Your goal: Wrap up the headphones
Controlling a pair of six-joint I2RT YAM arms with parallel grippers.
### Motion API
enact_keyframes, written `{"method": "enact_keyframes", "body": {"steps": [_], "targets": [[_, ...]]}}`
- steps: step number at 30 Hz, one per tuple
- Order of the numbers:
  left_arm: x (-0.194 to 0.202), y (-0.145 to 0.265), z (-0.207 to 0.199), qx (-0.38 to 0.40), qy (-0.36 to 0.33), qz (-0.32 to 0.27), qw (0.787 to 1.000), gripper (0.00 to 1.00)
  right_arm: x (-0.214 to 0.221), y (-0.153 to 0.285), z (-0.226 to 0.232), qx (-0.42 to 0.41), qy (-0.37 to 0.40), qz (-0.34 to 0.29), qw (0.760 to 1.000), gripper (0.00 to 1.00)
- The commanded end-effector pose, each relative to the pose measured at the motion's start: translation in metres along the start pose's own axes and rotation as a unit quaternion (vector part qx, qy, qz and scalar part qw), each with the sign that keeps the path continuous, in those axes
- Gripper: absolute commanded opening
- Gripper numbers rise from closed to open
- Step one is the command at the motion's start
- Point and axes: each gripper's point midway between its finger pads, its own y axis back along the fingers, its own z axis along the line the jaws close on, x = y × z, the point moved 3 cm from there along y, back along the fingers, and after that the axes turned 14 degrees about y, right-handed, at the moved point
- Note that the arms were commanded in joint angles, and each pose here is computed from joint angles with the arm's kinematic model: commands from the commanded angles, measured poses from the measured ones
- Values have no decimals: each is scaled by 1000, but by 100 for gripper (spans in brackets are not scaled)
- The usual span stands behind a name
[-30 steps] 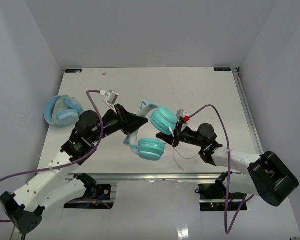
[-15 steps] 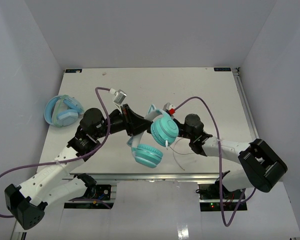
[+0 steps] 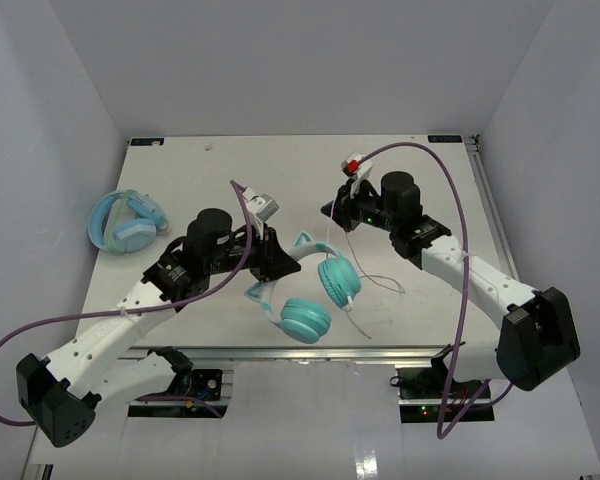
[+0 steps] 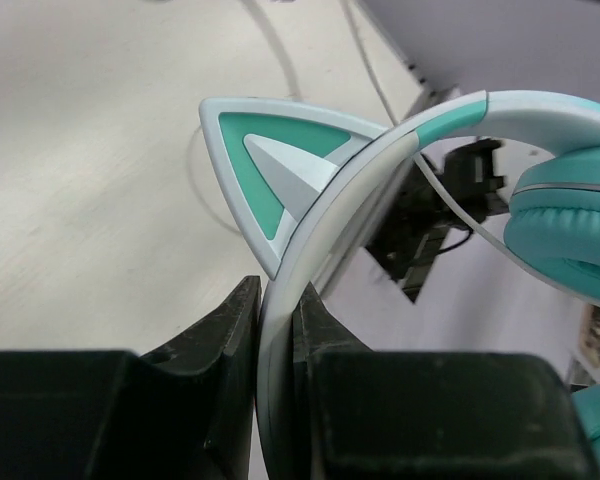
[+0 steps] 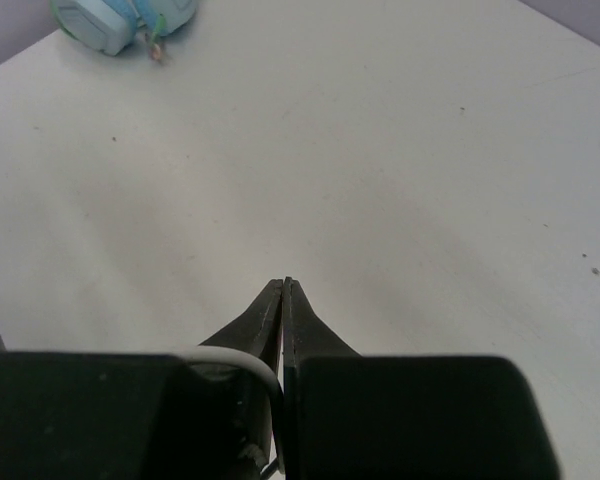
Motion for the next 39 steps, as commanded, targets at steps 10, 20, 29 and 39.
{"method": "enact_keyframes", "body": {"steps": [10,20,29,39], "targets": [[-19,-14,83,-254,-16,-21,967,0,-28,34,14,-22,13,67,997,8],[-28,-10,132,-415,-8,-58,908,0,-28,26,57,-99,7,64,993,8],[-38,6,154,-504,20,-126,854,0,-16,25,106,-197,-19,38,979,8],[-59,22,141,-506,50,-204,837,0,5,23,141,-233,-44,25,971,23]]}}
